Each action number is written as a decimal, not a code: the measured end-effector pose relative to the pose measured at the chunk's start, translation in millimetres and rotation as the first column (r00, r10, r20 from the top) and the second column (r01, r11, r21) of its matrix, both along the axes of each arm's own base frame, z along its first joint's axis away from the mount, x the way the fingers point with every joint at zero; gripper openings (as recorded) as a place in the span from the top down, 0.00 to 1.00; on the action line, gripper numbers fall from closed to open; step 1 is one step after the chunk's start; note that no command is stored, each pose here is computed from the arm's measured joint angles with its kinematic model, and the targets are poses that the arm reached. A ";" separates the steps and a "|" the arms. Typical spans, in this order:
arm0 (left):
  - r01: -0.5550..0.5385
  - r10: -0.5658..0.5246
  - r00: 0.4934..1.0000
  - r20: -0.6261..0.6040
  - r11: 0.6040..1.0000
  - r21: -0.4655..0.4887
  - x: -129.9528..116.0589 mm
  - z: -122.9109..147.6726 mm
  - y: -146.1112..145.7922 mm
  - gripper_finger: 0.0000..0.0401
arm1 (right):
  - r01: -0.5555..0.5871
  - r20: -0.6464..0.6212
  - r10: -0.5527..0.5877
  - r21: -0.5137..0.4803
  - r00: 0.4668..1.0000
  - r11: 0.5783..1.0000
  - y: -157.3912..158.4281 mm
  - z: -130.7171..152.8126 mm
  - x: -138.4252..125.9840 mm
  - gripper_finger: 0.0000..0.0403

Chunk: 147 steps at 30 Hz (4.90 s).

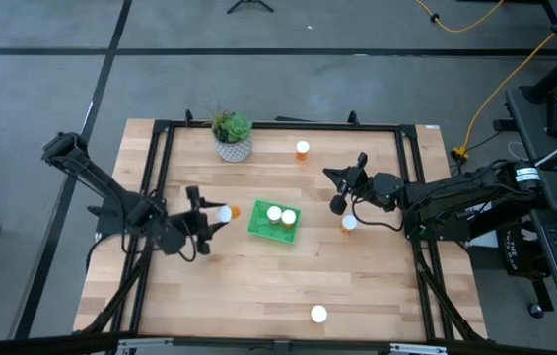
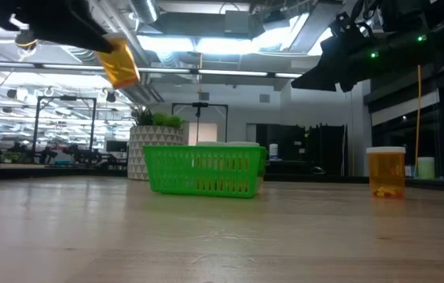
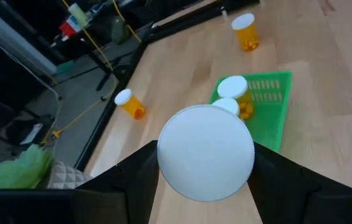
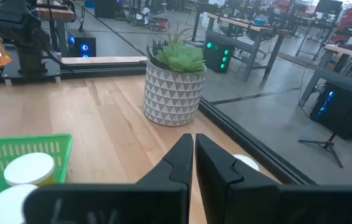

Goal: Pick and place pill bottles into a basket
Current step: Put the orange medicine bottle into the green bin

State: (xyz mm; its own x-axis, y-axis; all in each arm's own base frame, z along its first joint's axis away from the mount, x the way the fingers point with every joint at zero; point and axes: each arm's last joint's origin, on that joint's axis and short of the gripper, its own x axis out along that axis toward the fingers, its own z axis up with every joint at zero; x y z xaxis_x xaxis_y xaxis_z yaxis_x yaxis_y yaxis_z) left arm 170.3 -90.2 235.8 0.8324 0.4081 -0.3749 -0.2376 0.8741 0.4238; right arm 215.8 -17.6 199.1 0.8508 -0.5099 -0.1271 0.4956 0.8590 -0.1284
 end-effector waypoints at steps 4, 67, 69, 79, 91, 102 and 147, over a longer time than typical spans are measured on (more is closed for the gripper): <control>0.024 -0.024 1.000 0.006 0.998 -0.049 11.5 2.2 7.5 0.47 | 0.000 0.000 0.000 0.000 1.000 1.000 0.0 0.0 0.0 0.94; 0.066 -0.096 0.985 -0.142 0.978 -0.200 97.9 -63.0 71.2 0.47 | 0.008 -0.009 -0.007 0.047 1.000 0.999 0.0 -3.4 -0.6 0.94; 0.072 -0.102 0.984 -0.145 0.976 -0.204 97.8 -63.2 71.0 0.47 | 0.008 -0.009 -0.007 0.046 1.000 0.999 0.0 -3.4 -0.6 0.94; 0.076 -0.109 0.983 -0.150 0.975 -0.211 97.5 -63.8 70.8 0.47 | 0.008 -0.009 -0.007 0.047 1.000 0.999 0.0 -3.4 -0.6 0.94; 0.060 -0.093 0.984 -0.152 0.975 -0.212 97.7 -63.9 75.5 0.47 | 0.008 -0.008 -0.008 0.048 1.000 0.999 0.0 -3.4 -0.6 0.94; 0.037 -0.089 0.976 -0.200 0.968 -0.250 102.4 -79.4 81.1 0.47 | 0.008 -0.008 -0.008 0.048 1.000 0.999 0.0 -3.4 -0.6 0.94; 0.015 -0.061 0.979 -0.195 0.973 -0.230 104.9 -82.5 81.8 0.44 | 0.008 -0.008 -0.007 0.048 1.000 0.999 0.0 -3.3 -0.6 0.94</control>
State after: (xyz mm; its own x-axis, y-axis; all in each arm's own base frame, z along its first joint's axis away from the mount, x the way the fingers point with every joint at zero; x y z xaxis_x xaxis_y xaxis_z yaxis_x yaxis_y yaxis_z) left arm 275.2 -8.3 153.4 0.7448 0.2628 -0.6134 -0.1333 0.9593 0.2491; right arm 215.2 -17.6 195.8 0.8458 -0.5095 -0.1584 0.5013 0.8605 -0.0909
